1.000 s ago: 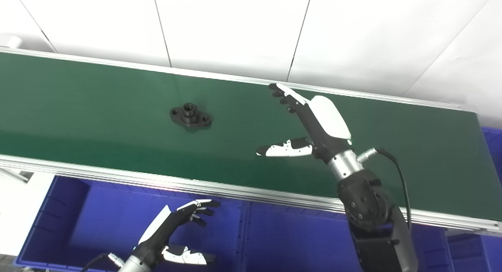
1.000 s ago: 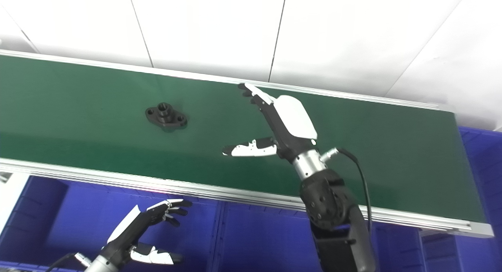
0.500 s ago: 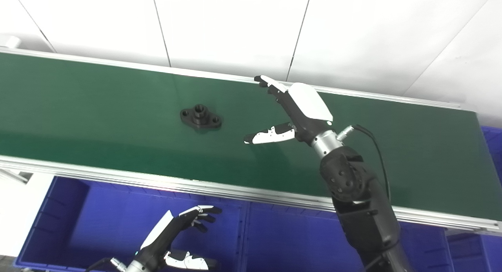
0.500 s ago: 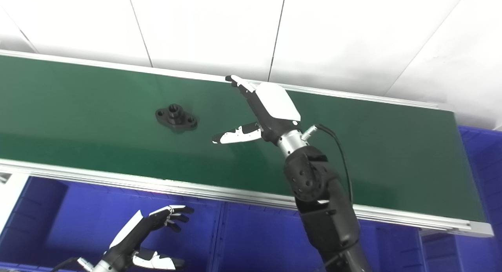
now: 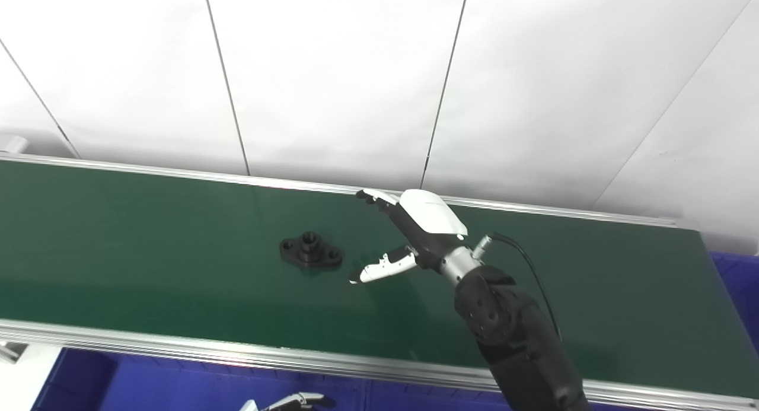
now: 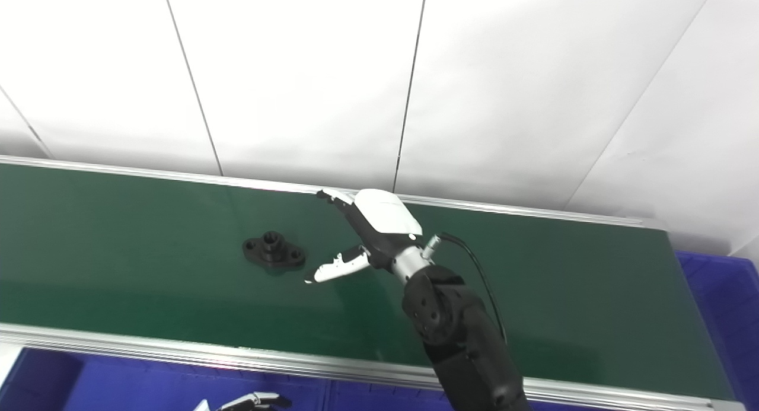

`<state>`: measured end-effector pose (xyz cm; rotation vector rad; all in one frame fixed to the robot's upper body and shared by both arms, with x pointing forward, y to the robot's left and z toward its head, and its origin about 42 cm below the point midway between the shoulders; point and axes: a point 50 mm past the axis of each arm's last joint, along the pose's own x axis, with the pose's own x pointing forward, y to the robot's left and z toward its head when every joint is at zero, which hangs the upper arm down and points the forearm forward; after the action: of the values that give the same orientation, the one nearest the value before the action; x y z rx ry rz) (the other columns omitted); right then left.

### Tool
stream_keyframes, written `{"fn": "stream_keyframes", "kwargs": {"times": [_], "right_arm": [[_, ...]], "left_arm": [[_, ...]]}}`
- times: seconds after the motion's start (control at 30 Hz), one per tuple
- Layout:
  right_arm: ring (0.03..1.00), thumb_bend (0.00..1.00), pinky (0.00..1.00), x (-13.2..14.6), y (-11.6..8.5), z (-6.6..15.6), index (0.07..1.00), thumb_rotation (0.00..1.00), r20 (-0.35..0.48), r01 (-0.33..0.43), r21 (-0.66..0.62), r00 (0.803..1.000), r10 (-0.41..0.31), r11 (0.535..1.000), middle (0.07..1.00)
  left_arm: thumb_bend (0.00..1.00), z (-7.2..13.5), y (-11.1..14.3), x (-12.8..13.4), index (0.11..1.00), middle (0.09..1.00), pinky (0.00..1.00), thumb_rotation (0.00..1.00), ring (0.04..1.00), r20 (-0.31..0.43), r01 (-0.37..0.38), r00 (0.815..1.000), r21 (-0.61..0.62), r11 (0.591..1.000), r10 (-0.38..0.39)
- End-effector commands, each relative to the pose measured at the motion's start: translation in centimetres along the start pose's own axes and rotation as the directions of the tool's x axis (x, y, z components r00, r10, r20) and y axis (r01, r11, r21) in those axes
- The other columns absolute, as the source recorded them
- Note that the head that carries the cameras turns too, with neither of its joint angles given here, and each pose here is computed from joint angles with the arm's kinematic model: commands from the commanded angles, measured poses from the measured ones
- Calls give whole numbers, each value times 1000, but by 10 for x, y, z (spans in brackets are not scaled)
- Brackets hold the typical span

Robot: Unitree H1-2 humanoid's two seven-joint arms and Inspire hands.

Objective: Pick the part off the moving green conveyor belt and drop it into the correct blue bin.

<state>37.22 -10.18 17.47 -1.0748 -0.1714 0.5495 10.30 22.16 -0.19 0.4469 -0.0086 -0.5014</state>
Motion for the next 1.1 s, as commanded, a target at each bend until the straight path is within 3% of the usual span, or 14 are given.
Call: {"fn": "stream_keyframes", "kwargs": {"times": [0.0, 0.63, 1.07], "right_arm": [[838, 822, 769, 12, -20, 15, 899, 427, 41, 54, -30, 998, -53, 998, 870], [818, 825, 731, 37, -1, 25, 883, 386, 44, -25, -64, 999, 27, 998, 861], [769, 823, 686, 30, 20, 6, 831, 278, 6, -69, -84, 998, 70, 994, 807]], "left_arm": [[862, 5, 8, 2, 744, 797, 566, 411, 706, 58, -31, 998, 14, 999, 30], [860, 10, 4, 1, 750, 806, 548, 419, 716, 123, -49, 991, 35, 998, 44], [860, 16, 2, 1, 761, 813, 581, 400, 732, 140, -58, 989, 14, 998, 56]]}}
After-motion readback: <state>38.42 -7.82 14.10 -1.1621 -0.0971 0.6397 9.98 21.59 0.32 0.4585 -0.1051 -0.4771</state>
